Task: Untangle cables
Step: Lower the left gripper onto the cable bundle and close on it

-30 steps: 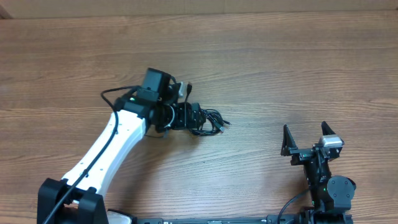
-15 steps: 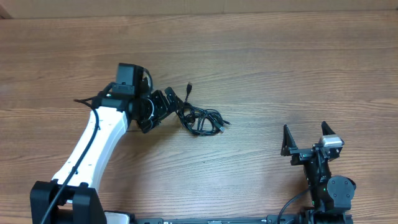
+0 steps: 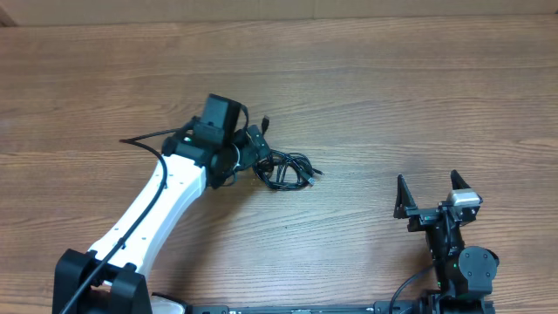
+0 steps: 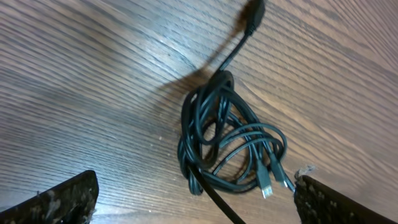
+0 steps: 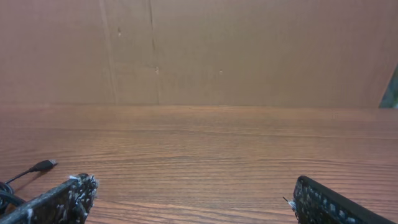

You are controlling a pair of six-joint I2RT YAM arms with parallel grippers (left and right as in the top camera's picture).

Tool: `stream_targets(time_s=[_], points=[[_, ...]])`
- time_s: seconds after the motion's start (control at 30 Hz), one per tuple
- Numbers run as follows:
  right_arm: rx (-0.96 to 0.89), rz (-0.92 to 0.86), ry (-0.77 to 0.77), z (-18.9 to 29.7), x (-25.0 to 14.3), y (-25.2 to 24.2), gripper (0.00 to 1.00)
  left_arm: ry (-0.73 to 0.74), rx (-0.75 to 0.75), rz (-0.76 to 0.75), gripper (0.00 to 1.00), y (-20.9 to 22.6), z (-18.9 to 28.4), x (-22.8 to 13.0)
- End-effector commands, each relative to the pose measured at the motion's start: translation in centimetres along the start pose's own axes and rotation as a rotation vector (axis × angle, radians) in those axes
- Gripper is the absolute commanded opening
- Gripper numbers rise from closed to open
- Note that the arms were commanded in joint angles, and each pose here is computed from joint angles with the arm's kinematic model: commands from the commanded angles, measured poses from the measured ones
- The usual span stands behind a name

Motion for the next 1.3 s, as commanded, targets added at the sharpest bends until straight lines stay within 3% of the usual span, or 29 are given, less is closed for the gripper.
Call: stream_targets(time_s=[0.0,0.23,0.43,0.6,0.67,0.8,0.9,0.93,1.27], points=[[-0.004,0.002,-0.002,0.0,-0.2,-0.1,1.00,-0.101,0.045,0.047,0.99,-0.1,-0.1,1.0],[-0.004,0.002,-0.002,0.0,-0.2,-0.1,1.00,-0.015,0.119,0.096,0.99,0.9,-3.8,0.2],[-0.004,0.002,-0.002,0.0,-0.2,-0.1,1.00,0.116,0.087,0.106,1.00,0.3,-6.7,-1.0],[-0.004,0.002,-0.002,0.0,-0.2,-0.1,1.00,0.126,0.096,0.107,0.98,0.5,-8.2,-1.0],[-0.004,0.002,-0.002,0.0,-0.2,-0.1,1.00,0.129,0.109,0.108,0.82,0.7,-8.6,-1.1],[-0.004,0.002,-0.002,0.0,-0.2,-0.1,1.00,0.133,0.118,0.110,0.36,0.9,-9.0,-1.1],[-0.004,0.002,-0.002,0.0,-0.2,-0.1,1.00,0.131,0.112,0.109,0.09,0.8,-9.0,-1.1],[-0.004,0.002,-0.002,0.0,-0.2,-0.1,1.00,0.133,0.110,0.109,0.04,0.8,-9.0,-1.1],[-0.004,0.002,-0.002,0.0,-0.2,-0.1,1.00,0.161,0.024,-0.050,0.04,-0.5,-8.0,-1.3]])
Point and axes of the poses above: each gripper's point midway between its finger pads, its own z axis back along the fingers, its own y axis along the line the jaws close on, x = y × z, the point moved 5 cm from there along z, back along the fingers, and after that the axes turned 10 degrees about z, right-handed, at the moved point
